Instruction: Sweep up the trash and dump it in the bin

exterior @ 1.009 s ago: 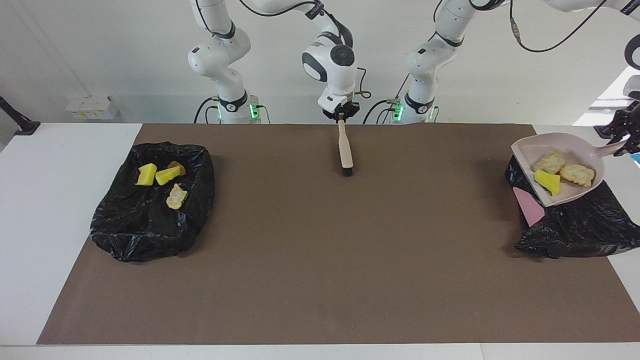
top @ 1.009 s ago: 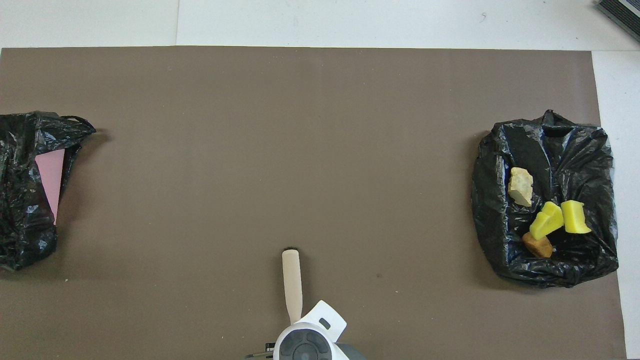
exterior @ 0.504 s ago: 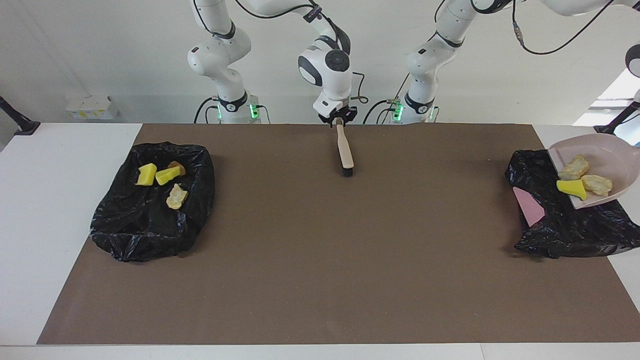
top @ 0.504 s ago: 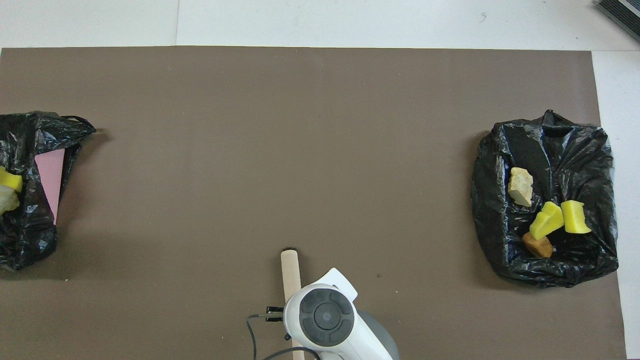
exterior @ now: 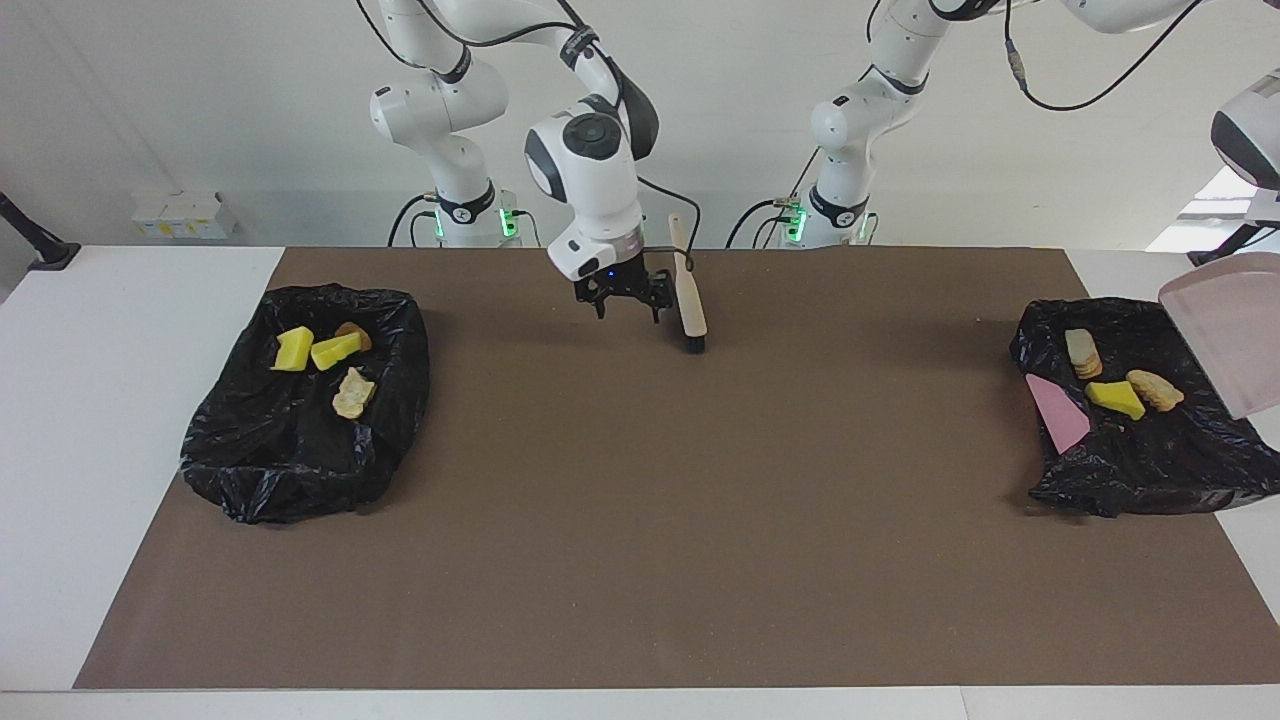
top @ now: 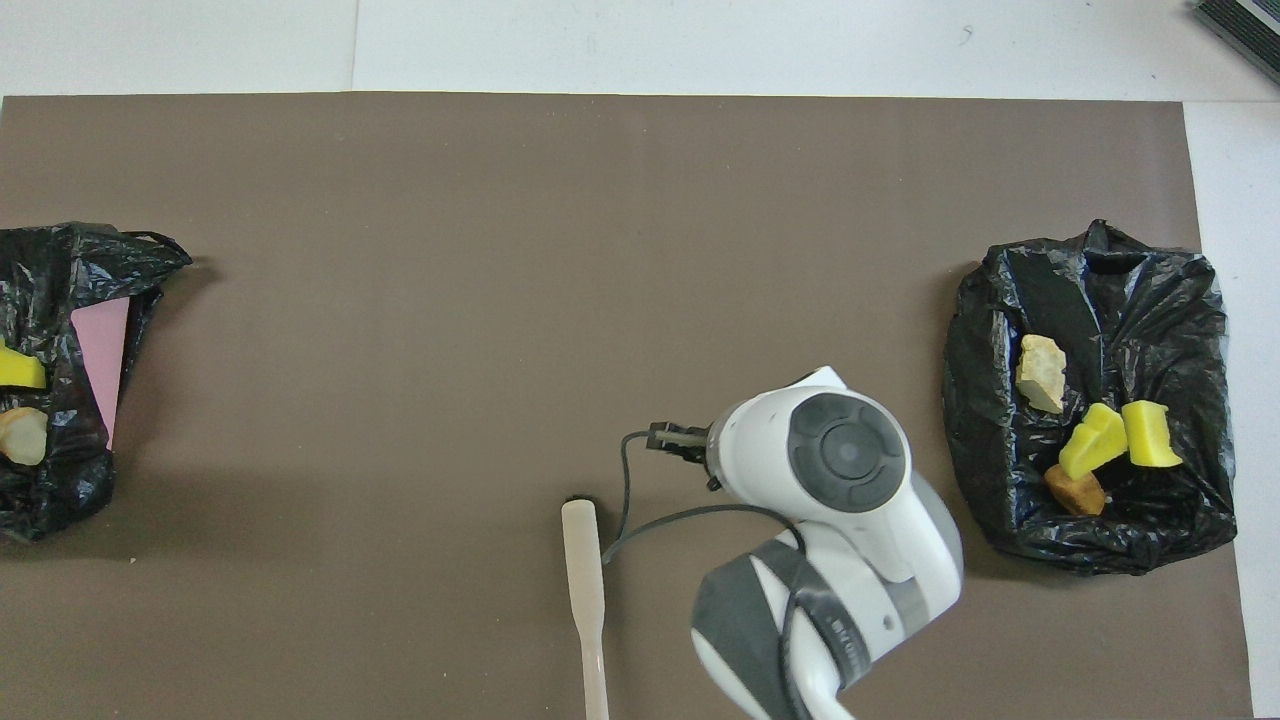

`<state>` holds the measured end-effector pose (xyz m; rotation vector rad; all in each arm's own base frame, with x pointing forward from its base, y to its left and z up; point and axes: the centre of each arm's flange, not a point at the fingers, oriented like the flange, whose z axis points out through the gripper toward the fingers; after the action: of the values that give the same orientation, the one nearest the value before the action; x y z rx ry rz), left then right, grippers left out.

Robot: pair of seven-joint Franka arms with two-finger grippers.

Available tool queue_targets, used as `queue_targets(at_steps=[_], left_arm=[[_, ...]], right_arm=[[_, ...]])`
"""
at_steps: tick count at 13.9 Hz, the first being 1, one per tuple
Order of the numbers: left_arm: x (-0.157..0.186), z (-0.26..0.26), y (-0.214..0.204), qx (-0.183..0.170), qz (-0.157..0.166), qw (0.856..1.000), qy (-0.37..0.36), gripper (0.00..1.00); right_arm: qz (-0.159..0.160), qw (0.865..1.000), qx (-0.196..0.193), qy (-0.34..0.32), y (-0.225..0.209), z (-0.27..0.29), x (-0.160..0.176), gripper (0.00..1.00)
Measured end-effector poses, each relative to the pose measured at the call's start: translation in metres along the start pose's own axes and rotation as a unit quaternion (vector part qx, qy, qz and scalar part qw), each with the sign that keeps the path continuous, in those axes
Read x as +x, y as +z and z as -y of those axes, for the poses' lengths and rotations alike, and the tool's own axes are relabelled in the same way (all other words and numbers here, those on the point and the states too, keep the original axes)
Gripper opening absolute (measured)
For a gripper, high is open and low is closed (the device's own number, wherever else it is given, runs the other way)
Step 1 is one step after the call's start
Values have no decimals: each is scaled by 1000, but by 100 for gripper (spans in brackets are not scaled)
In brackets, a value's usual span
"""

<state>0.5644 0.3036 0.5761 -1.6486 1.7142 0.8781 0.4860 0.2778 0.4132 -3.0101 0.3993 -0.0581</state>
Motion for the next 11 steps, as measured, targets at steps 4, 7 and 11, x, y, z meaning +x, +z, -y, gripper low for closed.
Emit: queue_targets(at_steps=[4, 7, 11], left_arm=[[18, 11, -34, 18, -27, 999, -20, 31], [42, 17, -65, 18, -81, 995, -57, 31], [77, 20, -103, -10, -169, 972, -164, 31]], right_arm=[[-50, 998, 7, 23, -54, -80, 94, 100], [-53, 998, -14, 28, -96, -125, 128, 100], [-30, 998, -42, 24, -167, -143, 122, 100]])
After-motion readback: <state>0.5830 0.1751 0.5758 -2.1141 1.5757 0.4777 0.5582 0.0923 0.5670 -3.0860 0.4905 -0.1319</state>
